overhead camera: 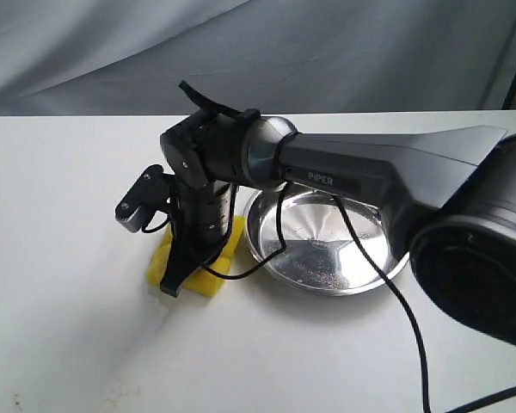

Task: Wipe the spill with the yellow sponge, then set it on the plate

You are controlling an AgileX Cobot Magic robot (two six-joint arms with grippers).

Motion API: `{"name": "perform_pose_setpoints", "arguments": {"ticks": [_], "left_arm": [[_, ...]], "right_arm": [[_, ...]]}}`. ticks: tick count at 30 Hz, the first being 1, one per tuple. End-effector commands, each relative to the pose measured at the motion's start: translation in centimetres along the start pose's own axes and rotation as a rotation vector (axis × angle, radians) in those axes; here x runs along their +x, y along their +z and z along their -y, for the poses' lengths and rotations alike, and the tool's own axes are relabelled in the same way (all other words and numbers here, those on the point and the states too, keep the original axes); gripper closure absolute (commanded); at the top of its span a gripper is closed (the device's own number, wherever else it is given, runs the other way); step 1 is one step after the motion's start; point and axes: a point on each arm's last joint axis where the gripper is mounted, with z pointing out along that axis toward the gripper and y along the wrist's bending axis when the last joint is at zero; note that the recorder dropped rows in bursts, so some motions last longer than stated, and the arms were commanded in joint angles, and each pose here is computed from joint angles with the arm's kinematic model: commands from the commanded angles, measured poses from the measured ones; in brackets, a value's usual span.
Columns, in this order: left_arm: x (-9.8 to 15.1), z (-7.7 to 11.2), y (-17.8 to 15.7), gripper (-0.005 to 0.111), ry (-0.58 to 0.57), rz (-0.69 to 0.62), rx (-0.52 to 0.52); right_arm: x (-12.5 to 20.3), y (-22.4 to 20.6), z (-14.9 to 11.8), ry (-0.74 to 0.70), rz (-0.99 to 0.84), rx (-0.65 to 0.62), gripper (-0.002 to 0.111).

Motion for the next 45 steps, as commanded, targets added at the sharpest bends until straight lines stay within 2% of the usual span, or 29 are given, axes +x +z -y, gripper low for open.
{"name": "perform_pose_setpoints", "arguments": {"ticks": [1,7,10,14,17,22,25,29,35,38,41,45], "left_arm": [[0.0,0.0,0.0,0.106,-0.007,0.009,-0.001],[0.0,0.0,0.0,0.106,-0.007,0.009,-0.001],[0.0,0.0,0.0,0.106,-0.007,0.009,-0.001],[0.0,0.0,0.0,0.106,-0.007,0.009,-0.001],[0.0,0.0,0.0,0.106,-0.007,0.009,-0.001],[0.0,0.0,0.0,0.106,-0.007,0.009,-0.001],[0.0,0.0,0.0,0.106,-0.007,0.009,-0.001],[0.0,0.0,0.0,0.106,-0.007,0.009,-0.001],[0.0,0.0,0.0,0.106,-0.007,0.009,-0.001],[0.0,0.0,0.0,0.106,-0.007,0.009,-0.001],[0.0,0.0,0.0,0.106,-0.007,0.009,-0.001],[0.0,0.0,0.0,0.106,-0.007,0.009,-0.001]], "right_arm": [[0.0,1.7,-5.7,-0.163,-0.107,-0.185,0.108],[-1.3,1.4,-10.7,-0.317,-0.076,-0.223,0.108],[-1.6,1.4,-10.7,-0.335,-0.053,-0.180,0.108],[-1.9,1.7,-7.7,-0.163,-0.007,-0.027,0.108],[-1.2,1.9,-4.8,-0.026,-0.011,0.004,0.108],[1.2,2.1,-0.3,0.176,-0.067,-0.117,0.108],[1.9,2.0,0.4,0.204,-0.065,-0.254,0.108],[1.8,1.6,-1.0,0.087,-0.055,-0.383,0.108],[0.1,1.2,-6.4,-0.120,-0.067,-0.411,0.108],[-0.8,1.1,-9.2,-0.194,-0.055,-0.401,0.108],[-1.1,1.1,-10.8,-0.261,-0.057,-0.368,0.108],[-1.1,1.4,-9.8,-0.308,-0.064,-0.254,0.108]]}}
